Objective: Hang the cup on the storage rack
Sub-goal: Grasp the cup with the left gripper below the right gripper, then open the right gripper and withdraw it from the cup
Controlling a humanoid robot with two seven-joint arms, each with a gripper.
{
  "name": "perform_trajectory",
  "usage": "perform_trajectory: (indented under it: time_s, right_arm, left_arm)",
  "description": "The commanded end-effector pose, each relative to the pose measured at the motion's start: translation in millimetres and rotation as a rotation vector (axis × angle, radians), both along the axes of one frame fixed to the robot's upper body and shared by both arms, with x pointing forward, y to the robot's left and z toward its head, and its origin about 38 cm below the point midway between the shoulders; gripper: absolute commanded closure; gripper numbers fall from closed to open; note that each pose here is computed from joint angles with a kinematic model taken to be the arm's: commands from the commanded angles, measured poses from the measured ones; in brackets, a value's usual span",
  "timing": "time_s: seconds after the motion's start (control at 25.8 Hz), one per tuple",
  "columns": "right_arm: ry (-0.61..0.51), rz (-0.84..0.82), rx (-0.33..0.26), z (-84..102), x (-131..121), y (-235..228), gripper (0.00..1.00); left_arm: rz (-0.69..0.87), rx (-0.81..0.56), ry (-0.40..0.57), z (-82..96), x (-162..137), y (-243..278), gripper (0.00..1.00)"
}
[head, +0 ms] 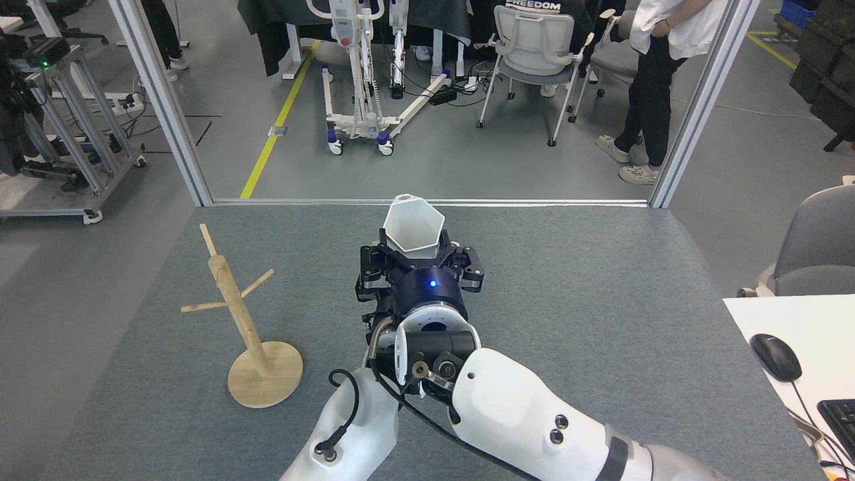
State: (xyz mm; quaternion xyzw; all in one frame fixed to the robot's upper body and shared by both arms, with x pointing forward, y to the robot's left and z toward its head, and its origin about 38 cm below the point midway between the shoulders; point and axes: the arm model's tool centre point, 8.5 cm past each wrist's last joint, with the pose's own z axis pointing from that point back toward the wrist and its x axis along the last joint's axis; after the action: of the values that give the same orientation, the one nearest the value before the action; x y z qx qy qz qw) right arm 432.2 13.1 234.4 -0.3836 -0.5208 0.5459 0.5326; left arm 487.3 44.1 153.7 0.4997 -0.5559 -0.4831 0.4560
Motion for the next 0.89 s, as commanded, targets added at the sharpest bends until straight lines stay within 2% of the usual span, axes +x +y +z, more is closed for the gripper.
perform_trajectory:
  time_s: [0.0, 0.04, 0.12, 0.15, 0.19, 0.27, 0.46, 0.58, 0.74, 0.85]
  right_arm:
    - [-0.008, 0.019, -0.006, 1.0, -0.1, 1.9, 0.95]
    - [-0.016, 0.024, -0.011, 1.5, 0.1, 1.8, 0.80]
    - [-0.041, 0.019, -0.016, 4.8, 1.3, 0.5, 0.38]
    - [-0.047, 0.016, -0.019, 5.5, 1.3, 0.3, 0.25]
    - [-0.056, 0.014, -0.022, 6.2, 1.4, 0.0, 0.16]
    - [-0.066, 0.011, -0.027, 6.7, 1.2, -0.3, 0.04]
    - [-0.111, 0.013, -0.032, 15.3, -0.9, 0.7, 0.01]
    - [-0.167, 0.013, -0.057, 22.0, -1.6, -0.4, 0.01]
    - [-0.276, 0.001, -0.060, 40.8, -5.1, -6.7, 0.01]
    - [-0.378, -0.074, -0.030, 63.0, 7.4, -33.6, 0.01]
  left_arm:
    - [-0.023, 0.005, 0.038, -2.0, -0.6, -3.3, 0.90]
    - [-0.029, 0.006, 0.038, -1.7, -0.9, -4.4, 0.93]
    - [-0.049, 0.007, 0.036, -1.0, -1.7, -6.6, 0.99]
    - [-0.058, 0.009, 0.037, -1.0, -1.8, -7.5, 1.00]
    - [-0.068, 0.010, 0.036, -1.0, -2.0, -8.6, 1.00]
    - [-0.091, 0.013, 0.035, -1.1, -2.8, -11.1, 1.00]
    - [-0.112, 0.017, 0.032, -1.4, -4.1, -14.1, 1.00]
    - [-0.128, 0.012, 0.013, 4.9, -6.2, -16.8, 1.00]
    - [-0.155, 0.001, -0.015, 11.7, -12.9, -20.1, 1.00]
    - [-0.156, 0.002, -0.016, 6.8, -20.4, -20.4, 1.00]
